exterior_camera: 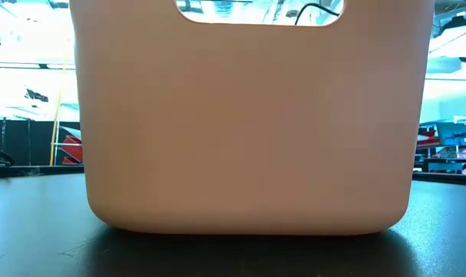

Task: Sort soda cans
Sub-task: Put the bottom left red soda can into the yellow bin, then put the top right red soda can into the yellow bin

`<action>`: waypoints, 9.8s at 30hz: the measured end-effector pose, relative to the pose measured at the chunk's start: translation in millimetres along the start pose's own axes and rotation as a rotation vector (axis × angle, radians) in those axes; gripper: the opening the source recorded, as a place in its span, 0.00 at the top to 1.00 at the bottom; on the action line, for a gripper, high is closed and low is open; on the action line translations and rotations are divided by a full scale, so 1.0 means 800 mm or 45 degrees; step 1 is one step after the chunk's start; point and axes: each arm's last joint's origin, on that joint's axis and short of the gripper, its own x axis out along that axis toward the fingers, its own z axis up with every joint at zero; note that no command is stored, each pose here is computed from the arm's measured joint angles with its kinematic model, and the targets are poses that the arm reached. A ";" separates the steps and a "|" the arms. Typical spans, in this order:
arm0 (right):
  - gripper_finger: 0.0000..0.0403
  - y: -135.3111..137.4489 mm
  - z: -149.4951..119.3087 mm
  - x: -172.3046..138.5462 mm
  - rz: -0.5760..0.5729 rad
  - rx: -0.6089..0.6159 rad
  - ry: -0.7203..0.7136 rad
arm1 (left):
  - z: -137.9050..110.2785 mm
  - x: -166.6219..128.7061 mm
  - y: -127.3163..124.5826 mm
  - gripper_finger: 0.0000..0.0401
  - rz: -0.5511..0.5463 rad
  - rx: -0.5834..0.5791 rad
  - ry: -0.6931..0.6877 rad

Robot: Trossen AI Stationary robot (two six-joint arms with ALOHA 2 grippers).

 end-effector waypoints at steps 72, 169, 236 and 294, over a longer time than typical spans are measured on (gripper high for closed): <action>0.82 -0.096 -0.060 -0.070 -0.448 0.784 0.843 | -0.005 0.000 0.000 0.19 -0.001 -0.006 0.043; 0.31 -0.035 -0.230 -0.170 -0.951 1.683 0.870 | -0.016 0.011 -0.013 0.19 -0.045 0.313 0.009; 0.22 -0.068 -0.214 -0.073 -0.789 1.239 1.266 | -0.014 0.011 -0.013 0.19 -0.045 0.258 -0.009; 0.21 0.249 -0.109 -0.235 1.117 -0.006 0.034 | 0.068 0.010 -0.024 0.00 -0.944 -0.222 -0.936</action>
